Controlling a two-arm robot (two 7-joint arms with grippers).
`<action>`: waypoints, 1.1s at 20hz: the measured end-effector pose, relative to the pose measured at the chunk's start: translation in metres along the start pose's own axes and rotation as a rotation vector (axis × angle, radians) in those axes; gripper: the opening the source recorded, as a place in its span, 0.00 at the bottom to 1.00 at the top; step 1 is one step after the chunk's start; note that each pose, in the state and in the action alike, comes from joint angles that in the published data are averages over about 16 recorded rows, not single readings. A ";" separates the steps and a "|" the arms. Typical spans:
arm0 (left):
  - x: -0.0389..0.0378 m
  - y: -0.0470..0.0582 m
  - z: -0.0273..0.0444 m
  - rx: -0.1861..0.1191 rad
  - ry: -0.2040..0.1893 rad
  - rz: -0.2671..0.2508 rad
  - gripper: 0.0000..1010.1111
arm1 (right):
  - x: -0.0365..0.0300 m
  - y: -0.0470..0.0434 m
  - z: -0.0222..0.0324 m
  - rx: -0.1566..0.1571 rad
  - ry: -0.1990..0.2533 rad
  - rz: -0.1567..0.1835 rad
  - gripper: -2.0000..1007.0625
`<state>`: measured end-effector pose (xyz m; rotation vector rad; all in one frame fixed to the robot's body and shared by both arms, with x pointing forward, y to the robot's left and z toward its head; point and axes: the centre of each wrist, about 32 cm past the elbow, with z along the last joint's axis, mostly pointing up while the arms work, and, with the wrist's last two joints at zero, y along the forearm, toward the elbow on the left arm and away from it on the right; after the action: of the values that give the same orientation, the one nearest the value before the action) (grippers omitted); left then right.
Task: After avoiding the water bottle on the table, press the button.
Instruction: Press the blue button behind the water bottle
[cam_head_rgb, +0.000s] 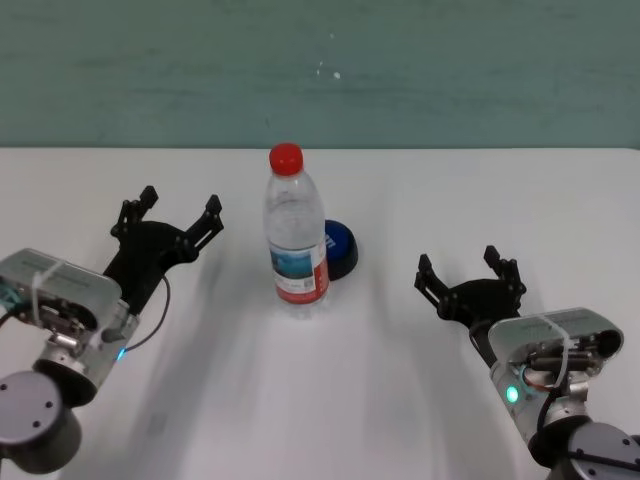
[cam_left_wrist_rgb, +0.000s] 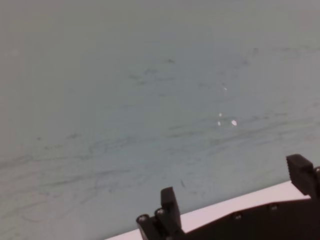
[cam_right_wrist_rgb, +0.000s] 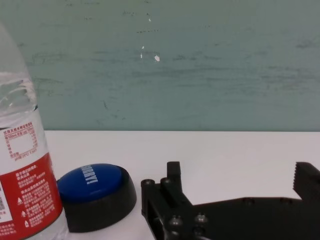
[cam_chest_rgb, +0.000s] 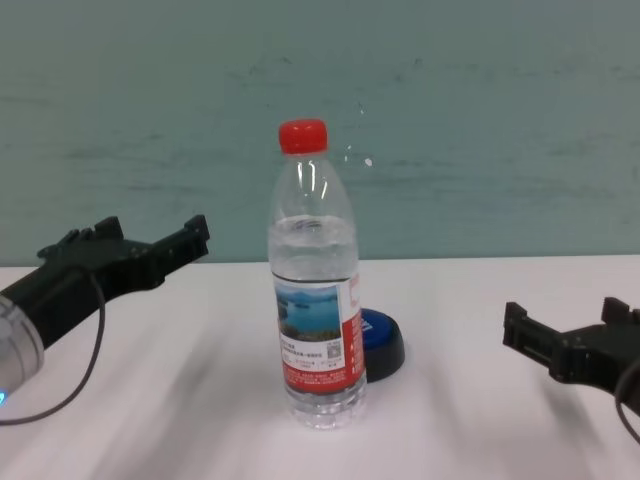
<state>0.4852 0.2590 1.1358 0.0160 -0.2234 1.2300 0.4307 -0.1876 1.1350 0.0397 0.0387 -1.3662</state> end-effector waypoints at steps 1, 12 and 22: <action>-0.0003 -0.001 0.0000 -0.001 -0.002 0.001 1.00 | 0.0000 0.0000 0.0000 0.000 0.000 0.000 1.00; -0.0044 -0.013 -0.0030 -0.005 -0.025 0.006 1.00 | 0.0000 0.0000 0.0000 0.000 0.000 0.000 1.00; -0.0044 -0.023 -0.0076 -0.008 -0.047 0.005 1.00 | 0.0000 0.0000 0.0000 0.000 0.000 0.000 1.00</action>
<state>0.5069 0.2480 1.1301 0.0374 -0.2698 1.2341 0.4307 -0.1876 1.1350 0.0397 0.0387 -1.3662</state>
